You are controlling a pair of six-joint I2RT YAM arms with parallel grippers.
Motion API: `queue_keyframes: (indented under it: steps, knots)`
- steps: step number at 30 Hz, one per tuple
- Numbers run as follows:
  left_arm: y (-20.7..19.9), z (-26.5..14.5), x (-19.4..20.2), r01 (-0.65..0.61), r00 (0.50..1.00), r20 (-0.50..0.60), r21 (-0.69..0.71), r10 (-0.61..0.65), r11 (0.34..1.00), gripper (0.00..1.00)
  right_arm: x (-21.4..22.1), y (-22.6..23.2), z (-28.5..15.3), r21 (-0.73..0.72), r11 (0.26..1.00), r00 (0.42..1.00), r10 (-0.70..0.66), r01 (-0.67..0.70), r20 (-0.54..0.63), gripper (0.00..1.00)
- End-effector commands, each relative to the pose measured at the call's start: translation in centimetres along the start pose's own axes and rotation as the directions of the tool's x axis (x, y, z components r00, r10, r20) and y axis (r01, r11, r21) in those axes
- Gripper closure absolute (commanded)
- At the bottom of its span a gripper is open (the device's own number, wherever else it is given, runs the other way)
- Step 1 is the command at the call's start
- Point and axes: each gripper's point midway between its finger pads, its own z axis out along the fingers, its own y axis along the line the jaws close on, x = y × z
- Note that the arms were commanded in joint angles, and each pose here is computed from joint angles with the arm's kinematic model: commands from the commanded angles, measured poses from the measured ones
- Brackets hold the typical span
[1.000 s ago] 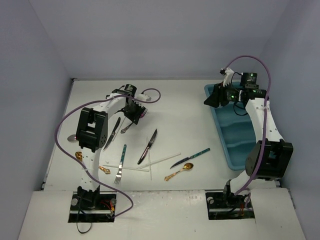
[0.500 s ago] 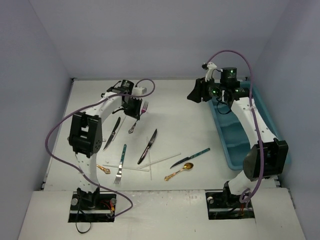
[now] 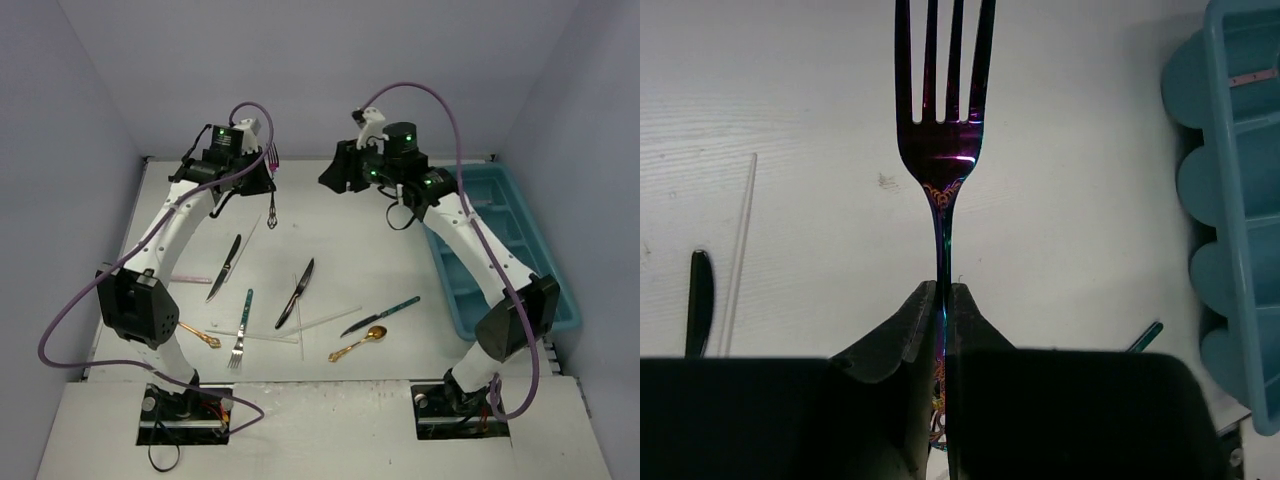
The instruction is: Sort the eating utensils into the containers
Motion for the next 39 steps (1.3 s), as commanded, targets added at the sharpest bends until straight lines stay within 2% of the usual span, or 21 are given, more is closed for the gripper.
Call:
queue_keyframes:
  steps: [1, 12, 21, 31, 39]
  knots:
    - [-2.5, -2.8, -4.1, 0.101, 0.986, 0.125, 0.093, -0.113, 0.991, 1.0, -1.3, 5.0, 2.2, -0.125, 0.992, 0.999, -0.004, 0.009, 0.04, 0.54]
    - [-4.4, -4.1, -4.0, 0.154, 0.977, 0.108, 0.225, -0.182, 0.962, 1.0, 2.7, 8.5, 6.1, -0.213, 0.976, 0.997, -0.06, 0.048, -0.051, 0.6]
    - [-5.1, -4.6, -3.4, 0.174, 0.974, 0.095, 0.275, -0.206, 0.946, 1.0, 1.8, 8.6, 7.0, -0.219, 0.974, 0.997, -0.073, 0.065, -0.029, 0.67]
    - [-5.6, -5.6, -3.2, 0.16, 0.974, 0.109, 0.303, -0.201, 0.939, 1.0, 0.7, 7.8, 6.8, -0.205, 0.975, 0.997, -0.081, 0.079, -0.004, 0.71]
    - [-5.9, -5.9, -3.1, 0.161, 0.973, 0.107, 0.322, -0.204, 0.933, 1.0, 1.9, 6.2, 6.4, -0.177, 0.981, 0.996, -0.082, 0.076, -0.029, 0.71]
